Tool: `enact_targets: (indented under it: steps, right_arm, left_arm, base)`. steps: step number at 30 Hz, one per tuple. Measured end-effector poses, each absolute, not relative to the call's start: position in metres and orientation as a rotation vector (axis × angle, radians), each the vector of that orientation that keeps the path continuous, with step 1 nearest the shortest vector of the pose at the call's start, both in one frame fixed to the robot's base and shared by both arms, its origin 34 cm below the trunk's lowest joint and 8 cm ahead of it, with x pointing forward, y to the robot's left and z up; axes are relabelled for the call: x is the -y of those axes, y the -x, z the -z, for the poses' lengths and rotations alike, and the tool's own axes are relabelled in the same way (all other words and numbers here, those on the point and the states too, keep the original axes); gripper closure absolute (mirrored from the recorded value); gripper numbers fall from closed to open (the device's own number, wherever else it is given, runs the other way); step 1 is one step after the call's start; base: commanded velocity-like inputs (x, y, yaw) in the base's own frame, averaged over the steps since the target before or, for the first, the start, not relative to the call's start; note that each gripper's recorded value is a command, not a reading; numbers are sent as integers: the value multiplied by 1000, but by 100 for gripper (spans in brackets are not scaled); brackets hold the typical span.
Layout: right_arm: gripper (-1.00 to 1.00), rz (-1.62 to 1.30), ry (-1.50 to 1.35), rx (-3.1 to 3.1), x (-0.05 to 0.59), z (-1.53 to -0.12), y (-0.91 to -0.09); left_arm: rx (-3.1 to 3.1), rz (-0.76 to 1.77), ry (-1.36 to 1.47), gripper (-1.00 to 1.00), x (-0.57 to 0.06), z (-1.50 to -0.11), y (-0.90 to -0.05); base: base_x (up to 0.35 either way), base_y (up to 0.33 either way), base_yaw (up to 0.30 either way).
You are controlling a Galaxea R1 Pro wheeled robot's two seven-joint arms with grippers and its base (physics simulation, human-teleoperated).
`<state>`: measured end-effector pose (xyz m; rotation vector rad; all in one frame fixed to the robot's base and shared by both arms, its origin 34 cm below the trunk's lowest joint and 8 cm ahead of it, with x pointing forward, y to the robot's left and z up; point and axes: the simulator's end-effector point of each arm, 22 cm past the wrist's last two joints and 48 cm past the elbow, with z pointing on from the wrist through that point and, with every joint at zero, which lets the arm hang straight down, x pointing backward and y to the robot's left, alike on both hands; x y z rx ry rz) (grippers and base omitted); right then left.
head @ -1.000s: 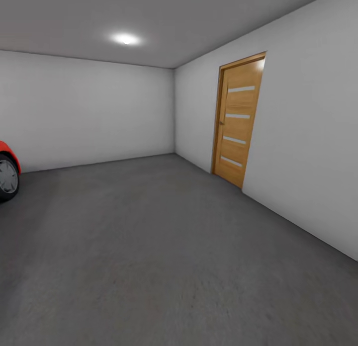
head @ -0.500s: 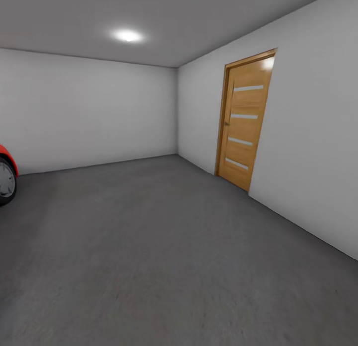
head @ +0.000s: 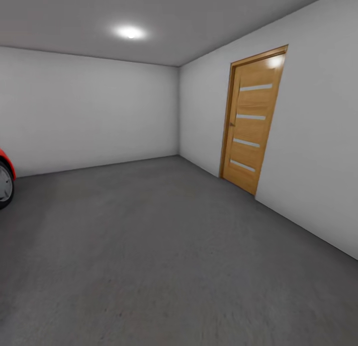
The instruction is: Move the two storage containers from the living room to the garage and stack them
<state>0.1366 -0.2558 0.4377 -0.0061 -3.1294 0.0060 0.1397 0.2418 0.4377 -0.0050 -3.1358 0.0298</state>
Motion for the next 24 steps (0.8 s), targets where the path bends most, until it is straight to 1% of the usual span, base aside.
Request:
enact_targets:
  steps: [24]
  right_arm:
    - [-100, -9, 4, 3135, 257, -438, -139]
  left_arm:
    - [3143, -24, 6, -100, -243, -438, -141]
  base:
    - [305, 161, 0]
